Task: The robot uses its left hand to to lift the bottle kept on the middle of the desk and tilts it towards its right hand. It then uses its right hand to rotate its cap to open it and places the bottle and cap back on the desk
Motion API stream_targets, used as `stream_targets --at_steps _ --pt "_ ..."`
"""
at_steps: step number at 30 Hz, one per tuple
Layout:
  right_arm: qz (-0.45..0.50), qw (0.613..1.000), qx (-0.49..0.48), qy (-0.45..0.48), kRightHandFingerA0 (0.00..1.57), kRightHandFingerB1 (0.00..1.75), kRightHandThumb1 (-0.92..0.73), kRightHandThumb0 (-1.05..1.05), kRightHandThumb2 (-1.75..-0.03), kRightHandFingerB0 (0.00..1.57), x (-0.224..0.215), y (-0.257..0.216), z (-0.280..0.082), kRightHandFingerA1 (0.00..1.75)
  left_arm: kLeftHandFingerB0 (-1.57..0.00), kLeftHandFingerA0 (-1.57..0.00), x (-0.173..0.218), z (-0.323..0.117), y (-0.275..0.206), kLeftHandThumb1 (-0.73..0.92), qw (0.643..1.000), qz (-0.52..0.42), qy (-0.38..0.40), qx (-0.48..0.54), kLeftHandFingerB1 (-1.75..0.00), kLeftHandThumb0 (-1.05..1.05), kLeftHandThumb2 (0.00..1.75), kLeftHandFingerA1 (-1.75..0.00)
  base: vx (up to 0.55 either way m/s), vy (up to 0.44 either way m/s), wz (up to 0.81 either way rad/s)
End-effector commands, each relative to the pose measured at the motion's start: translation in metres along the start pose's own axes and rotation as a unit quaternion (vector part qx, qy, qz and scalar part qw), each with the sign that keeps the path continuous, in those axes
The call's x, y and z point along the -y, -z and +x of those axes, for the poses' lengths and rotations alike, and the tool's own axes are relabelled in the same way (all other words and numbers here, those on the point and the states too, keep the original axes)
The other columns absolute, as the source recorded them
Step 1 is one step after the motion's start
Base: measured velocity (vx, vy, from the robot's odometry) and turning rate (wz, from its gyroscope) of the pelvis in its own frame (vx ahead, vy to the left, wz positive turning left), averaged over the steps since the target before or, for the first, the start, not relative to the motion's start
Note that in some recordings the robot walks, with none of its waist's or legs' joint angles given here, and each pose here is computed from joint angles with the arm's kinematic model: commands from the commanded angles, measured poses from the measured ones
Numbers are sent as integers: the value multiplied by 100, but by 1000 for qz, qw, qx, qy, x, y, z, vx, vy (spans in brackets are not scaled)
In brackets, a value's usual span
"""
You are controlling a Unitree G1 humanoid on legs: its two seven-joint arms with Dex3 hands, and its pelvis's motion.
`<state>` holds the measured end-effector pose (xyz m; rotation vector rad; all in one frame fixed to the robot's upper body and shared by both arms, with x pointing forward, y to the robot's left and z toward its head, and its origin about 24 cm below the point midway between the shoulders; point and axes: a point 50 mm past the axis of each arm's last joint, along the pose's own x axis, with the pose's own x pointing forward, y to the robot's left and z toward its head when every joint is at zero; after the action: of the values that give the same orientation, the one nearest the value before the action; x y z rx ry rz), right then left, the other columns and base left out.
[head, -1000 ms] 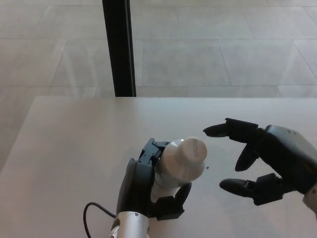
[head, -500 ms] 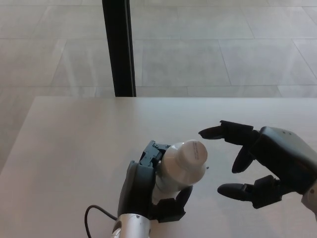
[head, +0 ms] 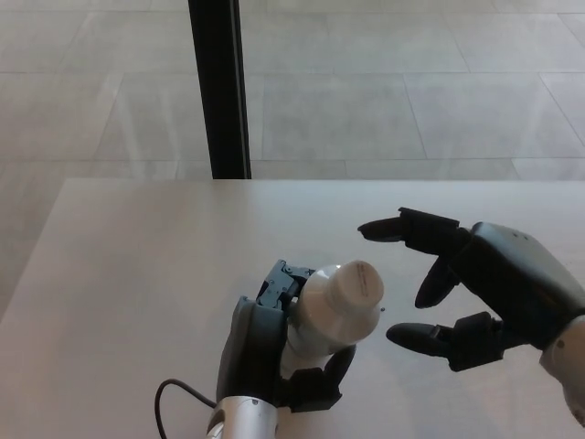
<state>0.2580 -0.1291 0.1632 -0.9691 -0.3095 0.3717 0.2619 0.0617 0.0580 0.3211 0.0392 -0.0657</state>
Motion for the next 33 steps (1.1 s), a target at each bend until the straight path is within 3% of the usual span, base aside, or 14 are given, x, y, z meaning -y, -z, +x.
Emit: stream_targets --at_steps 1,2,5,6,11,17,20,21,22,24,28,29,30,33 --pt "-7 1000 -2 0 84 41 -53 -66 -57 34 -5 3 -1 91 -63 -86 2 -3 7 75 1000 0 -7 -18 -165 19 125 -175 0 0 0" --pt "-4 1000 -3 -8 84 41 -54 -66 -57 34 -7 2 -2 93 -87 -97 2 -3 7 80 1000 -3 -8 -18 -108 10 136 -116 0 0 0" --pt "-5 1000 2 -11 87 41 -54 -66 -57 35 -10 0 -2 96 -88 -98 2 -3 8 80 1000 -2 -10 -17 -108 11 135 -116 0 0 0" --pt "-2 1000 5 -11 89 42 -54 -66 -57 36 -11 -2 -1 98 -82 -110 3 -3 8 80 1000 -1 -9 -17 -146 15 114 -175 0 0 0" --pt "1 1000 10 -5 95 40 -54 -65 -57 39 -13 -3 1 101 -63 -82 4 -4 10 83 1000 5 -1 -18 -163 11 105 -175 0 0 0" --pt "3 1000 10 2 98 41 -56 -62 -57 40 -12 -5 2 101 -66 -86 3 -3 10 72 1000 2 0 -18 -168 15 128 -175 0 0 0" --pt "5 1000 8 3 98 41 -57 -59 -58 40 -13 -5 3 104 -81 -105 4 -3 11 76 1000 -1 0 -22 -147 14 127 -175 0 0 0" --pt "7 1000 8 4 98 41 -58 -59 -58 41 -13 -5 3 103 -65 -85 4 -4 11 71 1000 3 -1 -21 -166 17 128 -175 0 0 0" --pt "8 1000 8 5 96 52 -48 -65 -87 36 -13 -5 3 99 -86 -97 4 -4 11 79 1000 4 0 -19 -107 9 135 -115 0 0 0" --pt "8 1000 9 8 98 41 -60 -59 -58 42 -13 -5 4 95 -86 -98 5 -4 11 79 1000 13 -1 -20 -107 9 135 -116 0 0 0" --pt "4 1000 10 14 99 44 -64 -55 -59 45 -13 -6 4 92 -85 -97 5 -5 12 79 1000 12 0 -19 -107 10 135 -115 0 0 0" --pt "1 1000 9 17 100 46 -65 -53 -59 47 -13 -6 4 93 -61 -80 5 -5 12 73 1000 14 -1 -20 -165 19 129 -175 0 0 0" --pt "1 1000 7 18 104 48 -66 -48 -60 51 -13 -5 3 100 -84 -96 4 -5 12 79 1000 13 -3 -20 -106 10 135 -115 0 0 0" --pt "1 1000 10 24 106 50 -66 -43 -60 57 -15 -4 2 99 -84 -96 4 -5 12 80 1000 14 -3 -22 -106 10 136 -115 0 0 0"
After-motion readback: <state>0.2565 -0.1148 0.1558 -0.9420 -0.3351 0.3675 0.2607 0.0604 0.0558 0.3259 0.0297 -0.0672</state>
